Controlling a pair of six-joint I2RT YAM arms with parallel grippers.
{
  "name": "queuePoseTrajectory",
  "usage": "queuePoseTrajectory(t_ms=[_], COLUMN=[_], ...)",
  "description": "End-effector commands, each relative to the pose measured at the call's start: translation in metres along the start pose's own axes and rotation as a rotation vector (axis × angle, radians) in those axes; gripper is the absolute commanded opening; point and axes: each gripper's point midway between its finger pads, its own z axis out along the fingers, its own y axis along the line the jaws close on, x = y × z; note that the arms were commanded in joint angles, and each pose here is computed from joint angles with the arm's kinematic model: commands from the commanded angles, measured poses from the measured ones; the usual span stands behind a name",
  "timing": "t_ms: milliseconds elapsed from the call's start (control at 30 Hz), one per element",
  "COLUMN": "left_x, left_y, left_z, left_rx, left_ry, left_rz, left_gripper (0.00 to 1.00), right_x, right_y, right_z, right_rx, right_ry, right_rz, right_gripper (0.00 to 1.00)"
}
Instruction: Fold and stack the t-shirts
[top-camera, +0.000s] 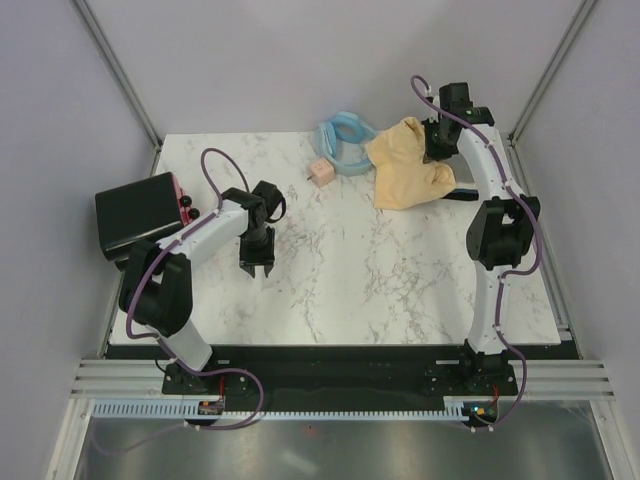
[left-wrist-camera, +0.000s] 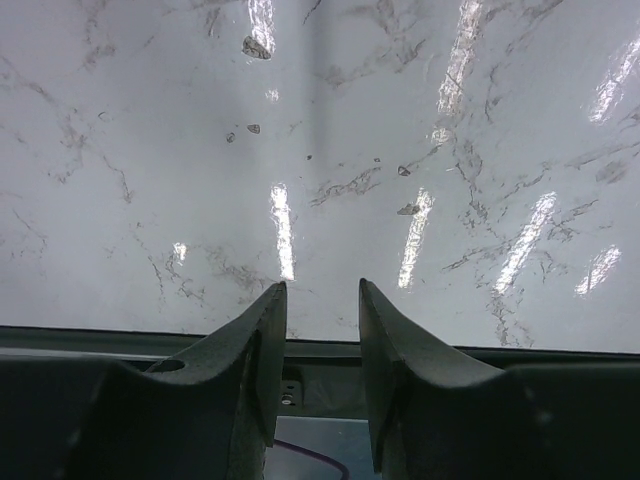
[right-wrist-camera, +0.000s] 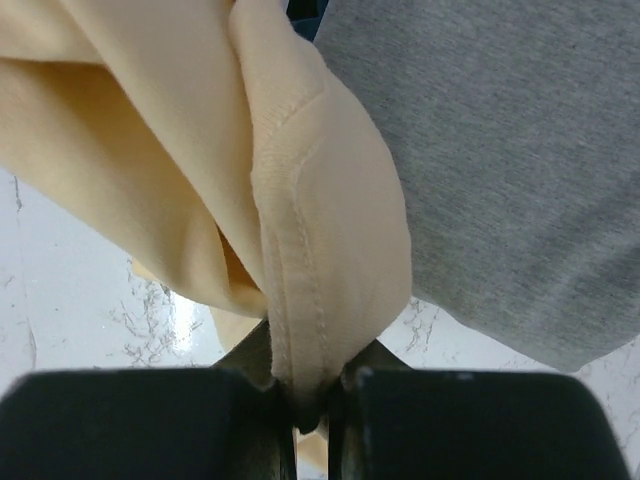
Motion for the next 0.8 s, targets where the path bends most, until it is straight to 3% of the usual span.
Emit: queuePoseTrajectory(t_ms=[0, 433, 533, 767], left_x=[-0.004, -0.002, -0.001, -0.002], left_y=[0.001, -0.003, -0.003, -0.004], left_z=[-0.004, 0.004, 0.005, 0.007], left_rx=[0.025, 0.037, 0.039, 0.04], left_ry=[-0.027, -0.002, 0.004, 0.011], left_rz=[0.025, 0.017, 0.016, 0.016], left_gripper=[0.42, 0.4, 0.4, 0.4], right_x=[-0.053, -0.093, -0.096, -0.099], right_y=[0.0, -0.021, -0.051, -0.076], right_z=[-0.037, -0.063, -0.065, -0.079], right_rx=[-0.034, -0.084, -0.064, -0.033], right_ry=[-0.185, -0.337, -0.359, -0.399], right_rz=[0.032, 0.172, 0.24, 0.244], right_gripper=[0.0, 0.0, 0.0, 0.0])
